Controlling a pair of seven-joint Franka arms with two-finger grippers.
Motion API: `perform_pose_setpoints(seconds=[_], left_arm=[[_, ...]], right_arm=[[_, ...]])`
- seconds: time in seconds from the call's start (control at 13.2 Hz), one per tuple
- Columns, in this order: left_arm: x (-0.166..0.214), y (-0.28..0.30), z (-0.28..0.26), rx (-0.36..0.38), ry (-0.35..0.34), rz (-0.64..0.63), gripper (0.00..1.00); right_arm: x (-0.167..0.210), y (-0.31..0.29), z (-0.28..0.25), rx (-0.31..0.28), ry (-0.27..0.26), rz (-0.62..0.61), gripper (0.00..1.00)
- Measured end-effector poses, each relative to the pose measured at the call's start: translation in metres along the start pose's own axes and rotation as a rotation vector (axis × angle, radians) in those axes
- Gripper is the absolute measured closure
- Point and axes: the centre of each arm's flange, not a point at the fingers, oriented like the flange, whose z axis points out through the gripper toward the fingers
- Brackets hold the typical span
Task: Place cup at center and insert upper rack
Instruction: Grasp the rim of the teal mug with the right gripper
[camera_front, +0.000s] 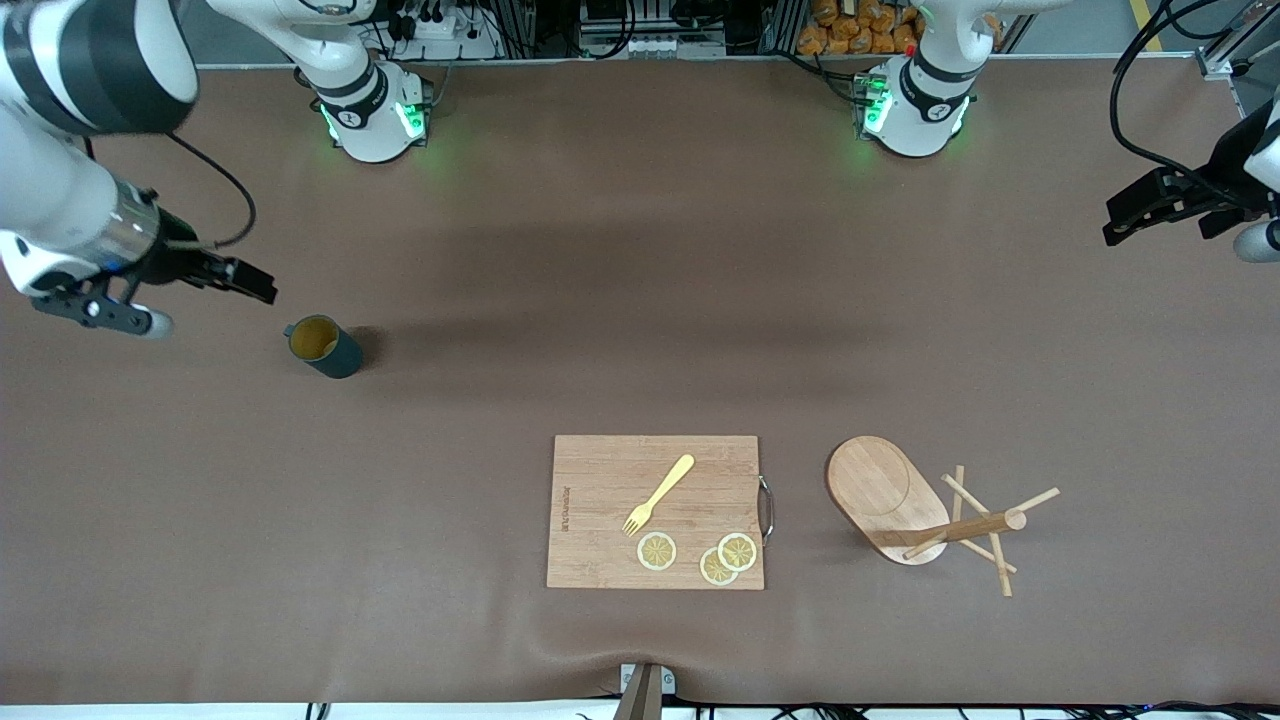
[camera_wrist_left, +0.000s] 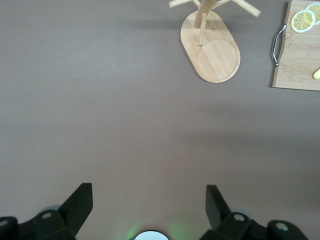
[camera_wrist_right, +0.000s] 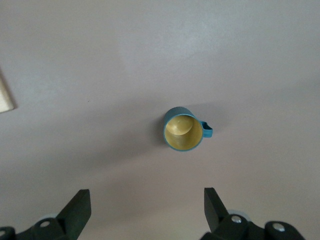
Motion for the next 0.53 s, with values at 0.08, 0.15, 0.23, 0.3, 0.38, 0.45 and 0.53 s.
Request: perform_pose_setpoints(seconds=[0.08,0.15,0.23,0.3,0.38,0.45,0.53], left_arm=[[0.000,0.002,0.001,0.000,-0.002,0.003,0.00],[0.001,0.003,0.002,0.001,-0.005,0.004,0.00],[0.002,0.003,0.004,0.001,-0.008,0.004,0.00],[0.003,0.003,0.005,0.001,-0.010,0.004,0.00],[0.003,0.003,0.006,0.001,-0.012,0.004,0.00],[0.004,0.003,0.007,0.001,-0.013,0.004,0.00],[0.004,0.003,0.007,0.001,-0.013,0.004,0.00]], right_arm=[[0.007,-0.002,0.023,0.002,-0.001,0.026,0.00],[0.011,-0.004,0.046,0.004,0.001,0.046,0.00],[0.011,-0.004,0.069,0.004,-0.003,0.063,0.00],[0.008,-0.004,0.089,0.006,-0.016,0.079,0.00],[0.004,-0.003,0.107,0.010,-0.038,0.094,0.00],[0.002,-0.001,0.120,0.013,-0.060,0.105,0.00],[0.002,0.001,0.132,0.013,-0.073,0.113,0.00]])
